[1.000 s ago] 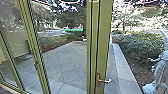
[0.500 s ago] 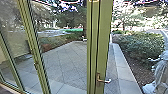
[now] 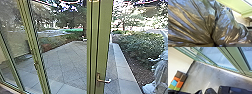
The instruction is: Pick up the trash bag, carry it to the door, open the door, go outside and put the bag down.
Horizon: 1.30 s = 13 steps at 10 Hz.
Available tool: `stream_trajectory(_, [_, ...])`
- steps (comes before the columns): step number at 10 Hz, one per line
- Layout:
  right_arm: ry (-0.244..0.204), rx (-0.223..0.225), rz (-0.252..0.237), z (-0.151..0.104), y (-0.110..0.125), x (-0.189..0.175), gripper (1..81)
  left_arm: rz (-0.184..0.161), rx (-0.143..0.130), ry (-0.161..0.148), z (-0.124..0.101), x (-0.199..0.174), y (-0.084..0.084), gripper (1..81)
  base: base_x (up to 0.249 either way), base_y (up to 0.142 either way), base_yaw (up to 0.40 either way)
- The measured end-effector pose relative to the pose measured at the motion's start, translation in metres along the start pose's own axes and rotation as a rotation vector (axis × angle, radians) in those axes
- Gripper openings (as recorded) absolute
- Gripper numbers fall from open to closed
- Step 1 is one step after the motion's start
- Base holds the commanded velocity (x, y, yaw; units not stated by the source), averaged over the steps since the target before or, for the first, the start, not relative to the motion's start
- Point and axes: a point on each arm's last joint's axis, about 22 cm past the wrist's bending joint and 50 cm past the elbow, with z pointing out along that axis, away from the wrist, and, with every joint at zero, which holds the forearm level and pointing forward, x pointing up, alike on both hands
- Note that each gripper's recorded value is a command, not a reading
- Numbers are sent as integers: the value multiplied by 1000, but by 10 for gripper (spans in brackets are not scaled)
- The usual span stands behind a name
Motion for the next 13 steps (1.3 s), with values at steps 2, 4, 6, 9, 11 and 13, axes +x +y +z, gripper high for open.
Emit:
stream_trajectory(2, [23,11,-33,-15,-20,53,811,-4,0,-1,0,-1,0,10,0,0,0])
stream_trajectory(4, [19,12,-37,-28,-37,93,811,-9,-2,-1,1,-1,2,10,0,0,0])
stream_trajectory(6, [21,1,-3,-34,-44,131,811,-12,-2,-1,1,-1,2,10,0,0,0])
stream_trajectory(9, [21,-22,134,-28,-36,174,811,-17,-3,0,1,0,3,10,0,0,0])
stream_trajectory(11, [-6,-13,251,-6,-39,192,811,-24,-3,1,2,0,3,10,0,0,0])
stream_trajectory(13, [1,-14,328,10,-35,214,811,-32,-2,0,2,0,3,10,0,0,0])
